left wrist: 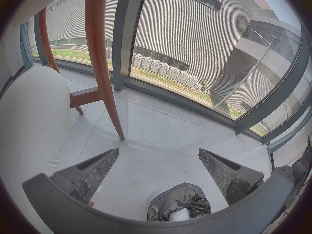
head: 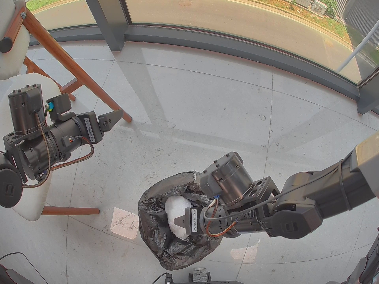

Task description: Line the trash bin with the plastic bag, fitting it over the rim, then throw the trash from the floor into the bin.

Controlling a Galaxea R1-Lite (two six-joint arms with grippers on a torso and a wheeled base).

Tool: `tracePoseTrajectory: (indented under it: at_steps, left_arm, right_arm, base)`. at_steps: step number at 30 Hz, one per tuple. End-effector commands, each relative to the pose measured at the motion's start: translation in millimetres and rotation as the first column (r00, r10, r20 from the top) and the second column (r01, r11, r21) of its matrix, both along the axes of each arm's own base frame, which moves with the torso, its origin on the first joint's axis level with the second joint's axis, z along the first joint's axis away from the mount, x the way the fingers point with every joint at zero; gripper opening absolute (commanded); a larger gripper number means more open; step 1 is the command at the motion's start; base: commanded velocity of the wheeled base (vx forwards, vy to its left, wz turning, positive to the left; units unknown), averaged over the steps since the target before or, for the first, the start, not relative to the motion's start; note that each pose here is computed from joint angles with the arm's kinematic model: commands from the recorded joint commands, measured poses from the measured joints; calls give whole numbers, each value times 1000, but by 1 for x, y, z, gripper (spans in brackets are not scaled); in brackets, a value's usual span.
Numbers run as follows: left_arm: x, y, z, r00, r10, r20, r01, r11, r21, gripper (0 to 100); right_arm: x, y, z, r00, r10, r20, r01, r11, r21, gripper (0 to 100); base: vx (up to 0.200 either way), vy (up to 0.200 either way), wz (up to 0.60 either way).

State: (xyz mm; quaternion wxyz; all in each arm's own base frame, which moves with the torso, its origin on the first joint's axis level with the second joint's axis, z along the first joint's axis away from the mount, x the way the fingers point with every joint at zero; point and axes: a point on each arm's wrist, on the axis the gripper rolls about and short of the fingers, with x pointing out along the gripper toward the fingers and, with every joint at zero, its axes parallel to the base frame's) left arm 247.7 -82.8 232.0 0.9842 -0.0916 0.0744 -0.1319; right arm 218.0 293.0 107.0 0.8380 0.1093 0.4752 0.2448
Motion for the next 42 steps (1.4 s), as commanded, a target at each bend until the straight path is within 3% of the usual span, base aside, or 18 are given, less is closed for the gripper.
tracePoseTrajectory:
  at_steps: [1, 8, 13, 20, 29, 30, 35, 39, 42]
  left_arm:
    - [-1, 0, 1, 1000, 0, 3, 0, 1000, -2, 100]
    - [-12, 4, 5, 1000, 2, 21, -2, 1000, -10, 100]
    - [-30, 11, 1, 1000, 5, 18, -5, 1000, -11, 100]
    - [-57, 31, -9, 998, 59, 8, -59, 998, -10, 100]
    - [-83, 47, -25, 994, 109, -11, -109, 994, 1, 100]
    - [-89, 49, -28, 994, 111, -12, -111, 994, 1, 100]
    - [-106, 57, -36, 990, 138, -11, -138, 990, -1, 100]
    - [-121, 64, -50, 984, 173, -30, -173, 985, 7, 100]
    - [-133, 67, -59, 983, 178, -36, -177, 984, 9, 100]
  right_arm:
    - [0, -6, 6, 1000, -18, 11, 18, 1000, 6, 100]
    - [-3, -35, 26, 996, -78, 45, 77, 997, 26, 100]
    - [5, -78, 40, 978, -193, 74, 191, 981, 38, 100]
    - [16, -154, 54, 905, -407, 125, 397, 913, 94, 100]
    - [-15, -221, 58, 835, -512, 201, 505, 858, 91, 100]
    - [-21, -234, 59, 805, -551, 221, 539, 834, 114, 100]
    - [-47, -258, 64, 731, -625, 274, 598, 780, 185, 100]
    - [-75, -268, 59, 714, -639, 288, 604, 769, 209, 100]
    - [-89, -277, 61, 679, -663, 315, 620, 748, 237, 100]
  base:
    - [0, 0, 0]
    - [0, 0, 0]
    - [0, 0, 0]
    - [0, 0, 0]
    - [0, 0, 0]
    - [0, 0, 0]
    - [0, 0, 0]
    - [0, 0, 0]
    - [0, 0, 0]
